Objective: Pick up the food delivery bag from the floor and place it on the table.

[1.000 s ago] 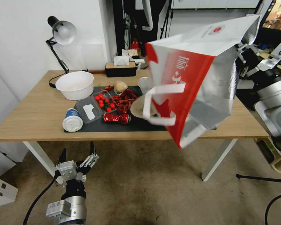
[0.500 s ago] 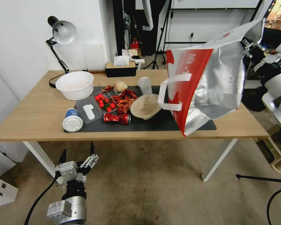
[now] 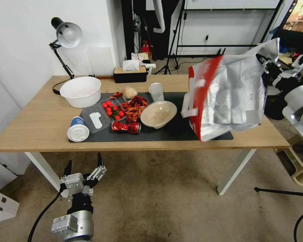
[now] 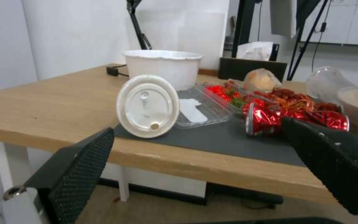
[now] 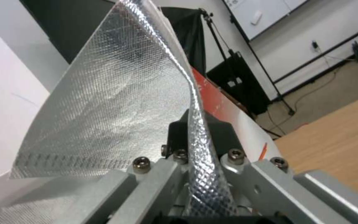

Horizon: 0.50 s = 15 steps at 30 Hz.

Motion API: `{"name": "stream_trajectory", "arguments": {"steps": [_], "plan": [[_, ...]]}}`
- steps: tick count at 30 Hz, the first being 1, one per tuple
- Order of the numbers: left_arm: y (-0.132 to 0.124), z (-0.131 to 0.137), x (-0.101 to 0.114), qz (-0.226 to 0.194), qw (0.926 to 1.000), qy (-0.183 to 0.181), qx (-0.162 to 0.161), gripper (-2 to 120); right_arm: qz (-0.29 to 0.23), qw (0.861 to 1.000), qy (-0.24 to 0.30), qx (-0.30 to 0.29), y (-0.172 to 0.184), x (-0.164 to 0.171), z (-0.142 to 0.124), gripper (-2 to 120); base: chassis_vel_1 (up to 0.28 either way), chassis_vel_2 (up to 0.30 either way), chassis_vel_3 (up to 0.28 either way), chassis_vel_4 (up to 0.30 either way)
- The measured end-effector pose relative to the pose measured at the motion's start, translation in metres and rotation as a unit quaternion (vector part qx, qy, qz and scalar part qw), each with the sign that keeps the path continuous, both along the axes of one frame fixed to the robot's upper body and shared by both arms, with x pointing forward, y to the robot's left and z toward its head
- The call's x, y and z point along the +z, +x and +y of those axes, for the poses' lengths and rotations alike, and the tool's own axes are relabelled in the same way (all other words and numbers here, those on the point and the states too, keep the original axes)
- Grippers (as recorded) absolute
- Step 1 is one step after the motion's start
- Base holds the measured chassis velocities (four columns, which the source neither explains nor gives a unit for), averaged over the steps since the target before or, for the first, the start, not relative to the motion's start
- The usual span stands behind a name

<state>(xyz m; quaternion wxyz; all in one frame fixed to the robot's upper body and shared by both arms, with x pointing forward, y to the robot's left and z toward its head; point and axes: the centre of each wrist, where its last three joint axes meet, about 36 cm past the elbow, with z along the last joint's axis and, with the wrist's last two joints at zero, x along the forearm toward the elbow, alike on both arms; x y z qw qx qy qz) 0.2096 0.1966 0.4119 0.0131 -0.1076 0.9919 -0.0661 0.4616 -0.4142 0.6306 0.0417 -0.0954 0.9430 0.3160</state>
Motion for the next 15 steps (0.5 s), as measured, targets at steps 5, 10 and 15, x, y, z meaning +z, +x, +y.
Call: {"name": "stream_trajectory", "arguments": {"steps": [5,10,15], "plan": [[0.0,0.0001,-0.0013,0.001,1.0,0.0,0.001,100,0.002,1.0,-0.002,-0.002,0.0012,0.0008,-0.0016,0,0.0,0.0,0.0,0.0],[0.0004,-0.0001,-0.0022,0.001,1.0,0.0,0.001,100,0.007,1.0,-0.007,-0.011,0.0024,0.002,-0.0041,0,0.0,0.0,0.0,0.0],[0.0013,0.0003,-0.002,-0.001,1.0,0.001,0.0,100,0.015,1.0,-0.014,-0.018,0.0021,-0.0002,-0.005,0,0.0,0.0,0.0,0.0]]}}
